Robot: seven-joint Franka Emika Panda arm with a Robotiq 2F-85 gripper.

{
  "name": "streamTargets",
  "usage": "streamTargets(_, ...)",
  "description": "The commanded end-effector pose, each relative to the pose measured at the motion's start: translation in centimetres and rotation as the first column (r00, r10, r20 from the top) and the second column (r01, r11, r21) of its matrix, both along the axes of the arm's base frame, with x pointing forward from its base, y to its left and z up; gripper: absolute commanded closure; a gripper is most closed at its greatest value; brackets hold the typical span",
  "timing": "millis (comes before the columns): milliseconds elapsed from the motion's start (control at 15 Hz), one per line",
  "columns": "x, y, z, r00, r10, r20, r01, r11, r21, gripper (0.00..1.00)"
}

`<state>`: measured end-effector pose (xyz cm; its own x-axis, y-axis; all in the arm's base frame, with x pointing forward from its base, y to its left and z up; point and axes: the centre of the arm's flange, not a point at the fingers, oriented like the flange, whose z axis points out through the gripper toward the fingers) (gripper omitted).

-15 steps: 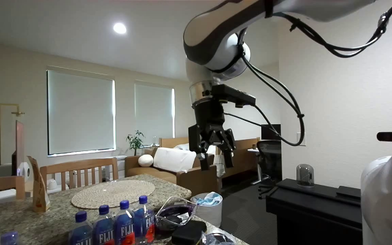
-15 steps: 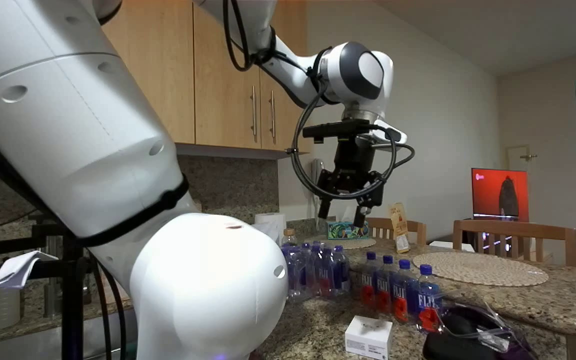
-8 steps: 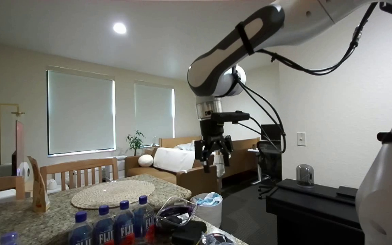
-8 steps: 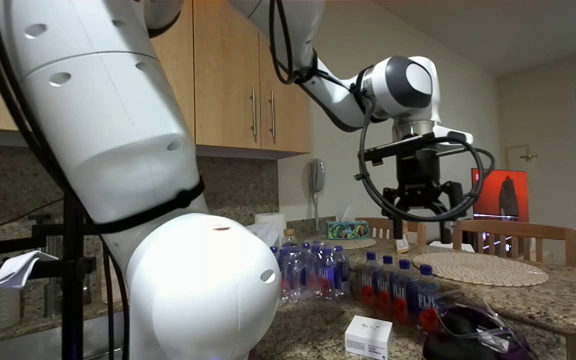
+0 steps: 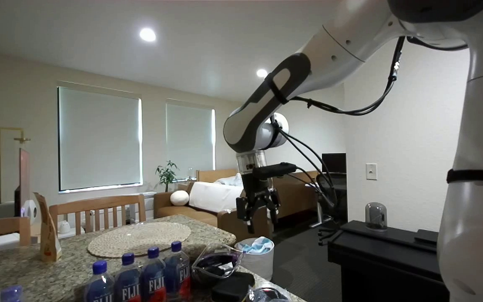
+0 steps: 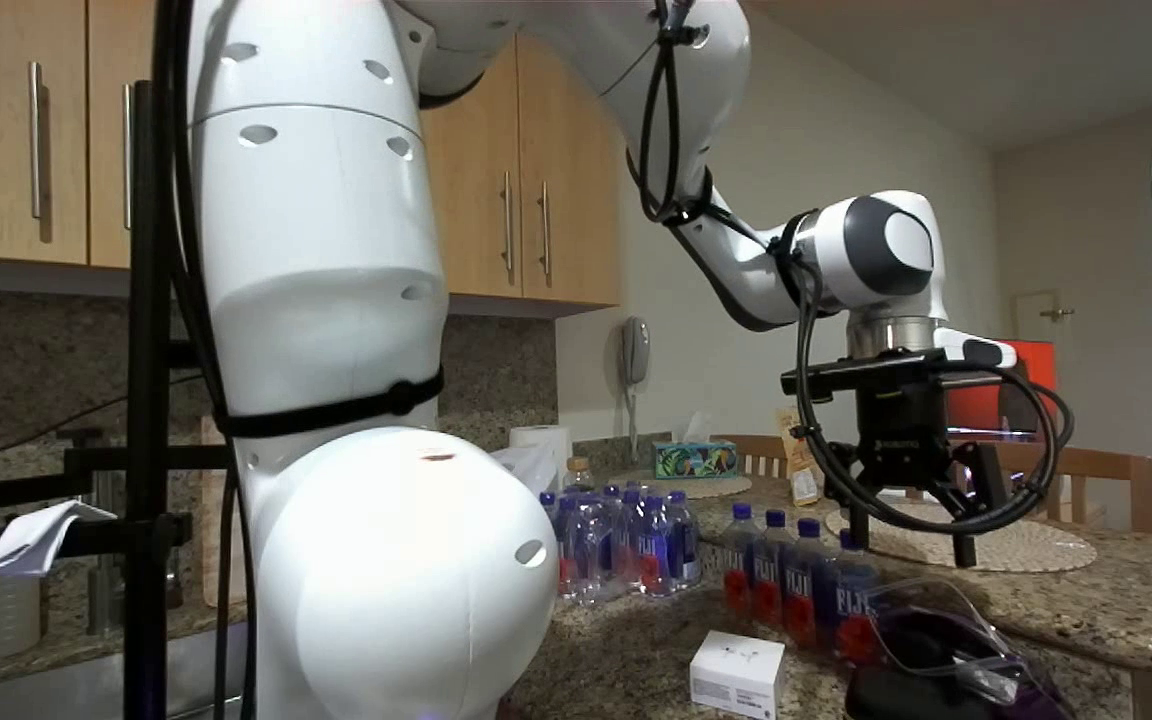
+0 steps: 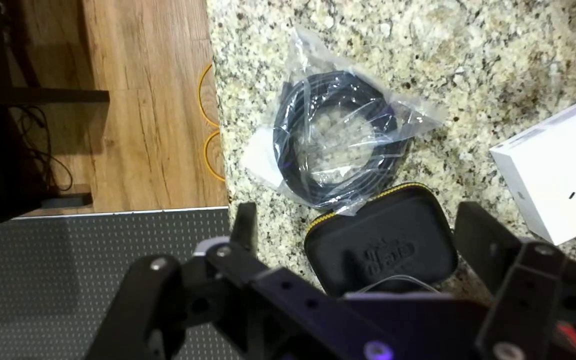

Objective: Remove the turkey baster from the Ziploc bag on the right.

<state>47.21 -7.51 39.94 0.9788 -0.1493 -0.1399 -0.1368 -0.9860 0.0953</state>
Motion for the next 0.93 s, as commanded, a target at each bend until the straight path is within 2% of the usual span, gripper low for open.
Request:
streamTargets(0, 0.1, 0.0, 0.0, 1.000, 0.000, 0.000, 0.000, 1.000, 0.000, 0.00)
streamTargets(133, 0.2, 0.0, 0.2, 1.000, 0.001, 0.003, -0.001, 1.000, -0.001, 0.00)
streamTargets(200, -0.3, 0.8, -0.2, 0.999, -0.032, 0.041, 0.032, 0.999, 0.000, 0.00)
streamTargets(267, -0.9, 2.6, -1.5, 0.988, -0.128, 0.092, 0.125, 0.992, 0.030, 0.00)
streamTargets(333, -1.4, 4.4, -3.5, 0.979, -0.153, 0.132, 0.149, 0.988, 0.038, 0.00)
streamTargets(600, -3.8, 10.3, -9.9, 0.917, -0.288, 0.276, 0.260, 0.956, 0.133, 0.00)
streamTargets(733, -4.3, 11.4, -11.8, 0.875, -0.363, 0.322, 0.319, 0.930, 0.181, 0.00)
streamTargets(867, -4.3, 10.3, -12.9, 0.825, -0.447, 0.345, 0.384, 0.892, 0.238, 0.00)
